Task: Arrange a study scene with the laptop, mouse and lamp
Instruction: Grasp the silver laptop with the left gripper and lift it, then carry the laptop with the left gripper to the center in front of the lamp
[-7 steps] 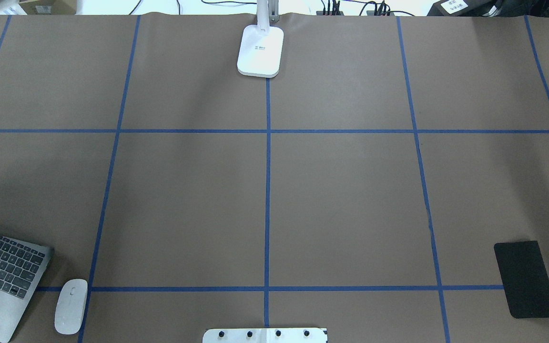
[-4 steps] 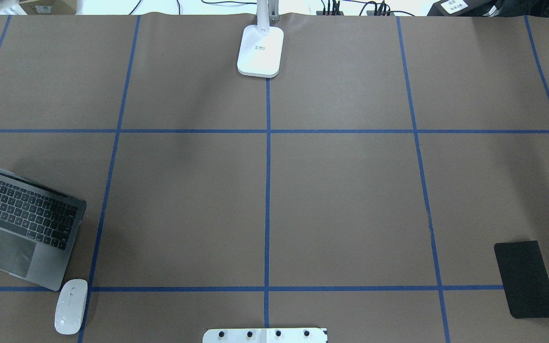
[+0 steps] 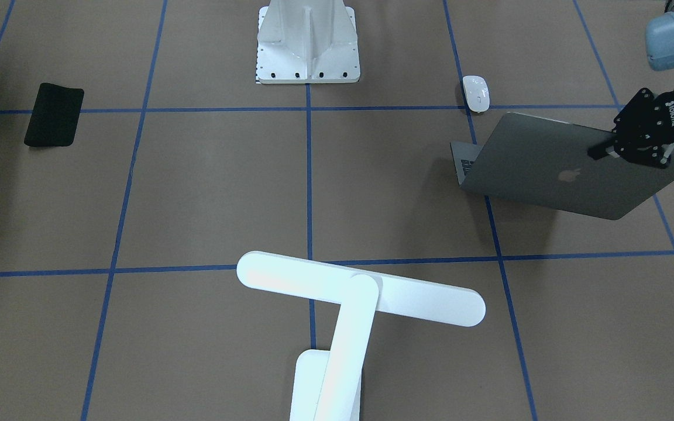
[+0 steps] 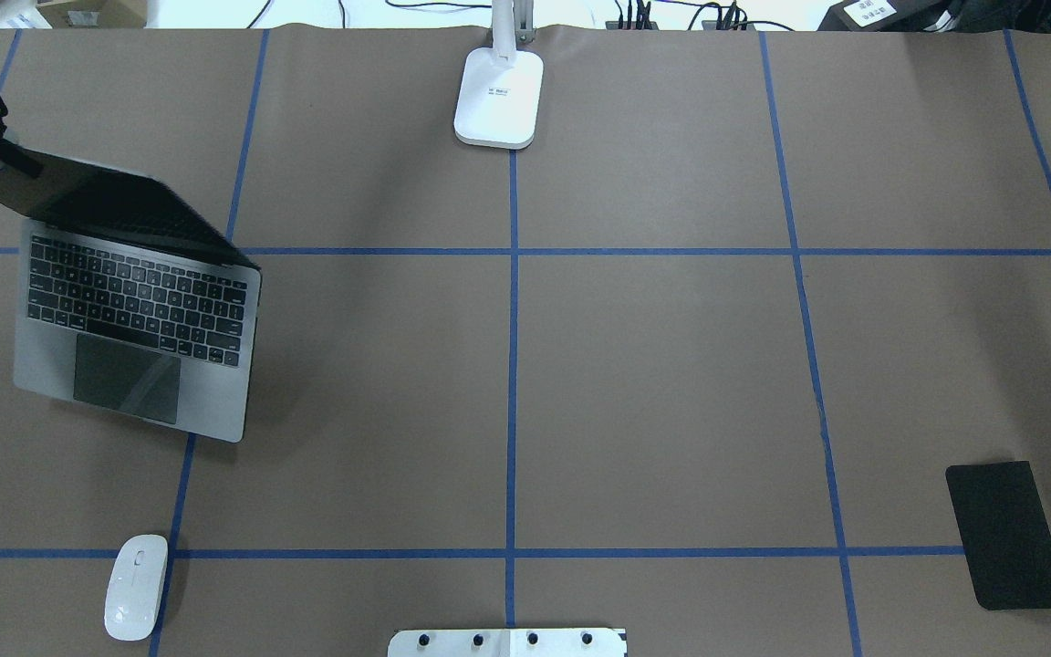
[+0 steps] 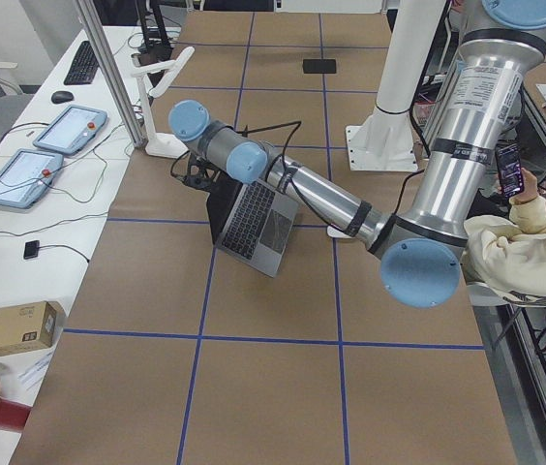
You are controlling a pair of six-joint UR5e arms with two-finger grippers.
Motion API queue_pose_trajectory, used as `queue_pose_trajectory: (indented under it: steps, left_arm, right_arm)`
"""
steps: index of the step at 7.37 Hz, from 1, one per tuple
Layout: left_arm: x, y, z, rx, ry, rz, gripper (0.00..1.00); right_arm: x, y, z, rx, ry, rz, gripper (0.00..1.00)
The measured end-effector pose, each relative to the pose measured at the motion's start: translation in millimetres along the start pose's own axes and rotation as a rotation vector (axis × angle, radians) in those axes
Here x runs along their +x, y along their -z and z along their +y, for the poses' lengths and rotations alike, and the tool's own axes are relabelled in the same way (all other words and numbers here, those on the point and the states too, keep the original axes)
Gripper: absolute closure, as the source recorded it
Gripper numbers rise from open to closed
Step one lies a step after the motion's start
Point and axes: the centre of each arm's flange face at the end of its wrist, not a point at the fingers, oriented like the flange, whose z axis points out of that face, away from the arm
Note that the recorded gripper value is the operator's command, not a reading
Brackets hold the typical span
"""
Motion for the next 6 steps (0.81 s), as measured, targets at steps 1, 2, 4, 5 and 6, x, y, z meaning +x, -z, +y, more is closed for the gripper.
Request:
queue_pose_trajectory:
  steps: [1, 2, 4, 5, 6]
  left_arm:
    - [18, -10, 27, 0.016, 0.020, 0.004, 1.00]
    - [34, -25, 54, 0.036, 0.034, 0.012, 1.00]
    - [69, -57, 103, 0.067, 0.049, 0.064, 1.00]
    - [87, -72, 122, 0.072, 0.046, 0.108, 1.00]
    - [106, -88, 138, 0.075, 0.041, 0.150, 1.00]
  right_arm:
    - [2, -2, 2, -0.007, -0.007, 0.000, 0.00]
    - [3, -3, 4, -0.016, -0.017, -0.001, 0.00]
    - [5, -5, 6, -0.030, -0.032, -0.002, 0.00]
    - [6, -6, 7, -0.039, -0.042, -0.002, 0.00]
    - [6, -6, 7, -0.047, -0.050, -0.002, 0.00]
